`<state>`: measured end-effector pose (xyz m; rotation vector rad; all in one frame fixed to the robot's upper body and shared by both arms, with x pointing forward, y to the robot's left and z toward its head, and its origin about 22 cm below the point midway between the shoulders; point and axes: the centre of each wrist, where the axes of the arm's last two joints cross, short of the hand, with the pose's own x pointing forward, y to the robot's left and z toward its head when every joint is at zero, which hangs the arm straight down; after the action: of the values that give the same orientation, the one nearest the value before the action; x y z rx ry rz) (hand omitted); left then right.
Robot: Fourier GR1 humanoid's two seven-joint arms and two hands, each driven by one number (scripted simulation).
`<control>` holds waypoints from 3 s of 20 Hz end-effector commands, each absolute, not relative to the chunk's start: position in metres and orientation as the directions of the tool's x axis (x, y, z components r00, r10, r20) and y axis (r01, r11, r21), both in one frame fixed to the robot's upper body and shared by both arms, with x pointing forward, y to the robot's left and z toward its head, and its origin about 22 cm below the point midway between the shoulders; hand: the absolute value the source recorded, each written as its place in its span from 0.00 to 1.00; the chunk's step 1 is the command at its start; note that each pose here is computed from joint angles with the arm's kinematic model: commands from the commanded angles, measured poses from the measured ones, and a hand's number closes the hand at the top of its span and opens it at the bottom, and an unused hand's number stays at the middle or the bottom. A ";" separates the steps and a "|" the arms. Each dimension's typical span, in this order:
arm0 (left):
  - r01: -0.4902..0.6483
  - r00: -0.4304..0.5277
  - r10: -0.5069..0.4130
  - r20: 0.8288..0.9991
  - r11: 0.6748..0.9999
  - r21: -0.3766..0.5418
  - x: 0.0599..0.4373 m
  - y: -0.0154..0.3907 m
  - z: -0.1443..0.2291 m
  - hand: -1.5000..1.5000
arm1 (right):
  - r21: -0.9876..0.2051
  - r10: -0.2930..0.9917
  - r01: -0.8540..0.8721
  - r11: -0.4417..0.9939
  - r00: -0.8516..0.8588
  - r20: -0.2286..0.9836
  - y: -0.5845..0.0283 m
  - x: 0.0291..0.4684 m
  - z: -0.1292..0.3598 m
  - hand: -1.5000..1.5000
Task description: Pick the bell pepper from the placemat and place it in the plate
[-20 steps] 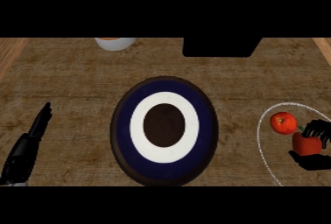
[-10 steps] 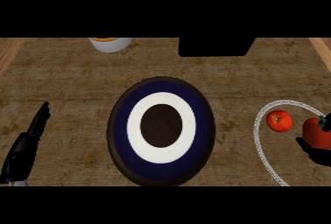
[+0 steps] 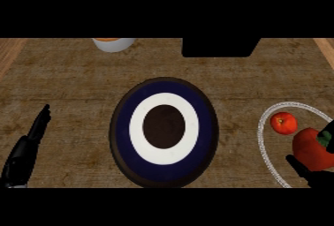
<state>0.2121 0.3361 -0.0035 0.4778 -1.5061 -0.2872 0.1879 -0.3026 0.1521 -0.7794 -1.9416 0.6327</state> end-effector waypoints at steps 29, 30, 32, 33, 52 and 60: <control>-0.088 0.036 -0.459 0.887 0.883 0.461 0.212 0.338 -0.011 0.50 | -0.591 0.582 -0.118 0.798 -0.107 0.806 -0.056 0.301 0.107 0.00; -0.090 0.034 -0.462 0.886 0.882 0.463 0.229 0.332 -0.008 0.50 | -0.616 0.607 -0.113 0.780 -0.105 0.788 -0.048 0.308 0.097 0.00; -0.095 0.053 -0.473 0.879 0.874 0.476 0.227 0.350 -0.008 0.50 | -0.612 0.599 -0.139 0.779 -0.127 0.791 -0.048 0.305 0.108 0.00; -0.086 0.043 -0.472 0.880 0.876 0.474 0.216 0.335 0.001 0.50 | -0.609 0.593 -0.107 0.786 -0.151 0.791 -0.041 0.291 0.088 0.00; -0.128 0.036 -0.480 0.877 0.868 0.480 0.224 0.347 -0.004 0.50 | 0.044 0.020 0.239 0.970 -0.258 0.966 -0.210 0.291 0.093 0.00; -0.107 0.034 -0.454 0.890 0.884 0.455 0.218 0.325 0.000 0.50 | 0.017 0.054 0.206 0.978 -0.332 0.942 -0.301 0.272 0.034 0.00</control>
<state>0.2168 0.3392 -0.0046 0.4680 -1.5175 -0.2889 0.2819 -0.2653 0.0550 -0.1875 -1.8577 -0.1530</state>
